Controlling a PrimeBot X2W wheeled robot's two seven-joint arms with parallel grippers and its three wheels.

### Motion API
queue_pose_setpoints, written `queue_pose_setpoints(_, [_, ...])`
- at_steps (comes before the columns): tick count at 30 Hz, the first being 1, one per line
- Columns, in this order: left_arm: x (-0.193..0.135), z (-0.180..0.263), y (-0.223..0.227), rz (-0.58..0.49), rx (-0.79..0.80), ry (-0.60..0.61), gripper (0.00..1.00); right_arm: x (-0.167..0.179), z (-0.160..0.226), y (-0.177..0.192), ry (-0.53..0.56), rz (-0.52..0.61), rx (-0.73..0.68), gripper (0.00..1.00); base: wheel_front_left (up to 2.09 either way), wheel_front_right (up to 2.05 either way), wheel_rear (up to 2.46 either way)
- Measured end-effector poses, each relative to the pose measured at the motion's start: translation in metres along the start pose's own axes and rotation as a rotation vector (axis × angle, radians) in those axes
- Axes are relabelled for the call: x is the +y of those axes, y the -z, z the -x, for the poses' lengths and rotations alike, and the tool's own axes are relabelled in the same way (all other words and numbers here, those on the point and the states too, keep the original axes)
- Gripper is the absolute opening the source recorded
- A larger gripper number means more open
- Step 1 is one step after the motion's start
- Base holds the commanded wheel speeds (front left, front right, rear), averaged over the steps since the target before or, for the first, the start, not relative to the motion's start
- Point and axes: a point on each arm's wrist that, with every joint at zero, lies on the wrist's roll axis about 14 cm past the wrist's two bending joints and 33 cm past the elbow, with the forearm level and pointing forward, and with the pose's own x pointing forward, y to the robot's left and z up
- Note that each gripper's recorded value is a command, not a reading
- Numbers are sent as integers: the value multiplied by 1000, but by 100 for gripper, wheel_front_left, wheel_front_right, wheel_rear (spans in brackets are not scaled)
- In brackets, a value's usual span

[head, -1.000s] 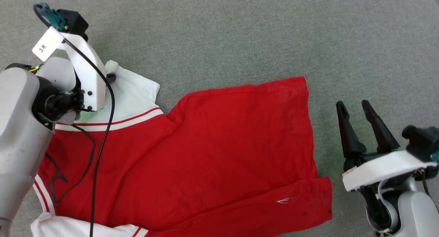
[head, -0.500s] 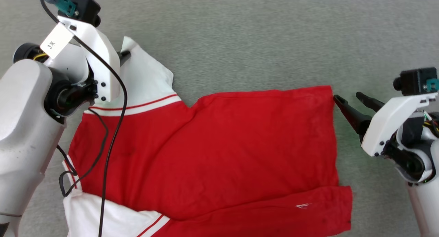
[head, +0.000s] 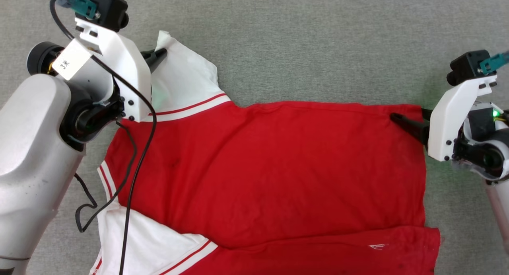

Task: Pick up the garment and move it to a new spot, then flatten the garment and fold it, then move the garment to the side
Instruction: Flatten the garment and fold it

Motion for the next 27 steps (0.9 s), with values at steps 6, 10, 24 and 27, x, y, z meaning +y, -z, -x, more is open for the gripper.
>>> queue_pose_setpoints(6, [6,7,2,16,-24,-22,0,3,0,-1,-9,8,28,0,0,0,0])
queue_pose_setpoints(10, [11,19,-4,19,-76,-54,0,6,11,-16,-8,23,-38,0,0,0,0])
queue_pose_setpoints(24, [16,98,18,171,-243,-152,0,7,86,-40,64,52,-333,0,0,0,0])
queue_pose_setpoints(27, [12,117,39,223,-260,-175,0,12,94,-21,60,43,-342,0,0,0,0])
